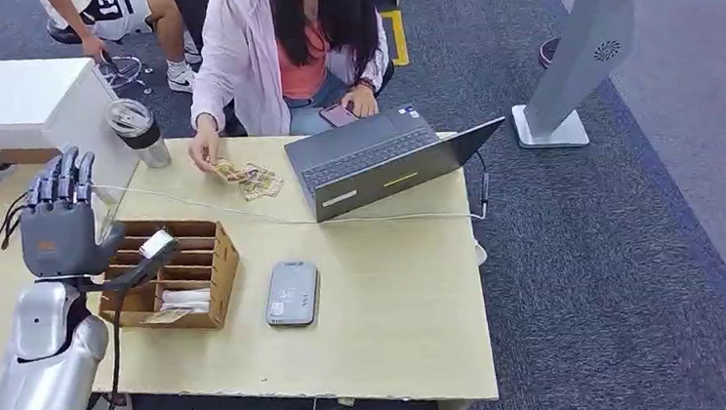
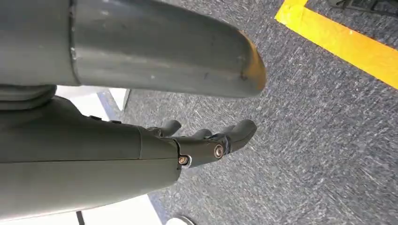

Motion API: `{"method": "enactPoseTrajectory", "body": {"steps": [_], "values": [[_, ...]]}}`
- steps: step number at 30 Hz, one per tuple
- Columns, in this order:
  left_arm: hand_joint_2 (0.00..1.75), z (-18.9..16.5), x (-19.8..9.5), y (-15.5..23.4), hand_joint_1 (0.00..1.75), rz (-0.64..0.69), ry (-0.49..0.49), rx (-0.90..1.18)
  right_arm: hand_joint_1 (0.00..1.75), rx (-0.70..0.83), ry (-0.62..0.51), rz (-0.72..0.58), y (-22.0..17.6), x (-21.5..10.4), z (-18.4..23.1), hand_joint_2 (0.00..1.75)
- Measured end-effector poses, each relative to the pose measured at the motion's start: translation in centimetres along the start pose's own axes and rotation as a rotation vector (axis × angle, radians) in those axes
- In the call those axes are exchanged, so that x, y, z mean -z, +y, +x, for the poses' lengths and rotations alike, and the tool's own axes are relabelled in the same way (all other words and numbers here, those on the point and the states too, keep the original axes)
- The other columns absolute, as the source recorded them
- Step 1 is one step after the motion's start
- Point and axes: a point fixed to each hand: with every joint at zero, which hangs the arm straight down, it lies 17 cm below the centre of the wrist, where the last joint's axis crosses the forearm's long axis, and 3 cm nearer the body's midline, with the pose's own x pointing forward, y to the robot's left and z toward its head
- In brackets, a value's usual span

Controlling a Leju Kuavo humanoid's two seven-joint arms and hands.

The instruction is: Pass the card to the sensor for recognition and then transmit it.

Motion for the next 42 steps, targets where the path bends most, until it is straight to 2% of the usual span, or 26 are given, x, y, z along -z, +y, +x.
{"method": "enactPoseTrajectory", "body": {"steps": [7, 12, 15, 34, 38, 42], "values": [[1.75, 5.0, -3.9, 0.9, 0.00, -0.011, -0.044, -0.090, 0.00, 0.049, 0.006, -0.011, 0.3, 0.0, 0.1, 0.00], [1.75, 9.8, -9.1, 0.6, 0.00, -0.086, -0.092, -0.135, 0.00, 0.091, 0.022, -0.017, 0.8, -0.1, -0.3, 0.00], [1.75, 11.4, -10.2, 1.6, 0.00, -0.078, -0.115, -0.156, 0.00, 0.096, 0.025, -0.013, 1.0, -0.1, -0.4, 0.00], [1.75, 13.0, -11.4, 2.9, 0.00, -0.072, -0.148, -0.187, 0.00, 0.116, 0.028, -0.015, 1.1, -0.1, -0.5, 0.00], [1.75, 13.4, -13.4, 0.0, 0.00, -0.233, -0.126, -0.198, 0.00, 0.136, 0.031, -0.022, 1.0, -0.1, -0.5, 0.00], [1.75, 12.7, -14.6, -2.1, 0.00, -0.336, -0.086, -0.206, 0.00, 0.138, 0.035, -0.021, 1.1, -0.1, -0.7, 0.00]]}}
